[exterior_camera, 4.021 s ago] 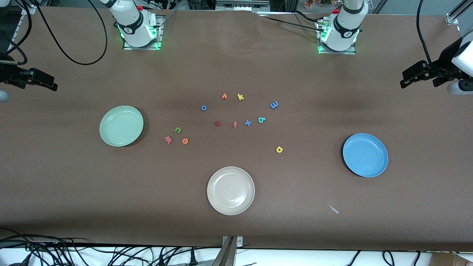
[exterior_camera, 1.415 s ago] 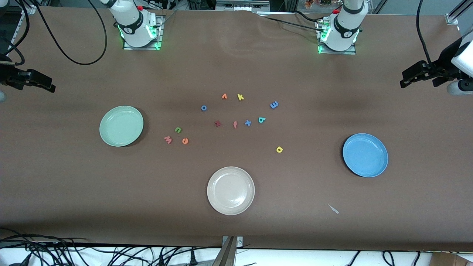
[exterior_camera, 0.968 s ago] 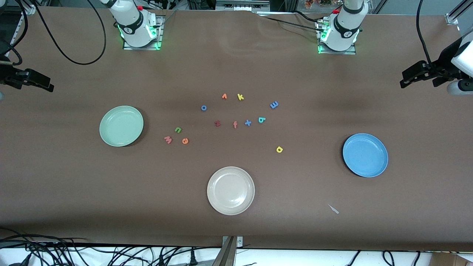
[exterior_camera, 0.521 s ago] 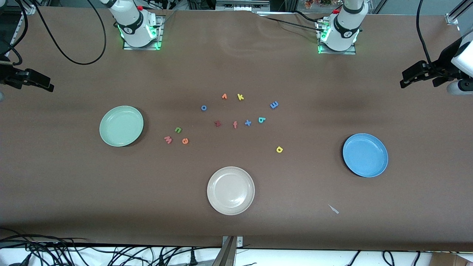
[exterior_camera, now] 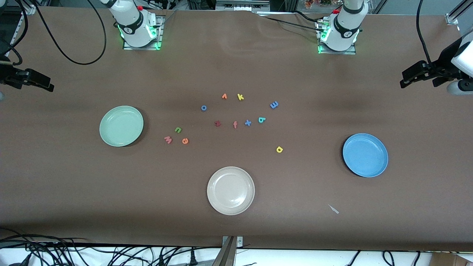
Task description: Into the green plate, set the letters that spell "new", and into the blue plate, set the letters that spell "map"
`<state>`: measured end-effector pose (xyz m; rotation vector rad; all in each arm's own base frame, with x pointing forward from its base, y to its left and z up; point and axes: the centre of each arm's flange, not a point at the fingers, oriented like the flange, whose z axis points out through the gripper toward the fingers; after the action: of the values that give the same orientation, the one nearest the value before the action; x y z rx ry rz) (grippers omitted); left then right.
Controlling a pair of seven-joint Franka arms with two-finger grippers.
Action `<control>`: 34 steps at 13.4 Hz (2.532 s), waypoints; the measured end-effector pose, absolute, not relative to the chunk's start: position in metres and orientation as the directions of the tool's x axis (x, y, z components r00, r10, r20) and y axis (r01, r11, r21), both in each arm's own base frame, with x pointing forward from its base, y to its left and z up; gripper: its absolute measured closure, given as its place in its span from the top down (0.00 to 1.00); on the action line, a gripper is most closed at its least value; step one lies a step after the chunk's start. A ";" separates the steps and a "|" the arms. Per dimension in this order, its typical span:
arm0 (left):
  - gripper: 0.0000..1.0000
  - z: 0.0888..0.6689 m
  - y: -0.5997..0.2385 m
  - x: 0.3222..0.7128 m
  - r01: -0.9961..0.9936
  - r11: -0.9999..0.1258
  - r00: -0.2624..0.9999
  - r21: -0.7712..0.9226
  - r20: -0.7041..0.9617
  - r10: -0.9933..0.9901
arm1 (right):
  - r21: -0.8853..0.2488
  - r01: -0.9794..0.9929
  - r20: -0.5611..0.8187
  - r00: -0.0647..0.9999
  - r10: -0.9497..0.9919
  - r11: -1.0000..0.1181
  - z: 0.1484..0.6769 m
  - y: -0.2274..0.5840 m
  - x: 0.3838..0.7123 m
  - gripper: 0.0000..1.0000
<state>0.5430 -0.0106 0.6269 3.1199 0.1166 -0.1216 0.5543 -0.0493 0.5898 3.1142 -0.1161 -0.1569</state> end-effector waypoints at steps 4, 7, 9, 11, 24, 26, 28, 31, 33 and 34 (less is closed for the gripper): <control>1.00 0.627 -0.011 0.543 0.075 -0.997 0.994 0.014 -0.079 0.074 | 0.025 -0.073 -0.101 0.992 -0.075 -0.997 0.590 -0.049 0.554 1.00; 1.00 0.627 -0.011 0.543 0.075 -0.997 0.994 0.014 -0.079 0.074 | 0.025 -0.073 -0.101 0.992 -0.075 -0.997 0.590 -0.049 0.554 1.00; 1.00 0.627 -0.011 0.543 0.075 -0.997 0.994 0.014 -0.079 0.074 | 0.025 -0.073 -0.101 0.992 -0.075 -0.997 0.590 -0.049 0.554 1.00; 1.00 0.627 -0.011 0.543 0.075 -0.997 0.994 0.014 -0.079 0.074 | 0.025 -0.073 -0.101 0.992 -0.075 -0.997 0.590 -0.049 0.554 1.00; 1.00 0.621 -0.011 0.545 0.073 -0.997 0.993 0.014 -0.090 0.072 | 0.029 -0.063 -0.123 0.990 -0.066 -0.998 0.576 -0.009 0.561 1.00; 1.00 0.604 -0.011 0.552 0.072 -0.997 0.990 0.016 -0.122 0.069 | 0.036 -0.093 -0.132 0.987 -0.097 -0.995 0.554 0.010 0.573 1.00; 1.00 0.581 -0.016 0.563 0.062 -0.998 0.985 0.019 -0.162 0.058 | 0.042 -0.111 -0.153 0.981 -0.117 -0.993 0.520 0.029 0.589 1.00; 1.00 0.551 -0.055 0.574 0.005 -0.998 0.977 0.062 -0.212 -0.009 | 0.059 -0.174 -0.162 0.970 -0.181 -0.983 0.461 0.067 0.613 1.00; 1.00 0.529 -0.102 0.581 -0.032 -0.996 0.974 0.086 -0.219 -0.050 | 0.090 -0.254 -0.150 0.953 -0.265 -0.963 0.424 0.102 0.623 1.00; 1.00 0.517 -0.129 0.584 -0.035 -0.996 0.975 0.083 -0.216 -0.052 | 0.110 -0.294 -0.150 0.939 -0.308 -0.949 0.408 0.121 0.623 1.00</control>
<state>0.5841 -0.1290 0.5167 3.0439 -0.0666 -0.3359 0.6233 0.1215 0.4082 3.0085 -0.4680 -0.2543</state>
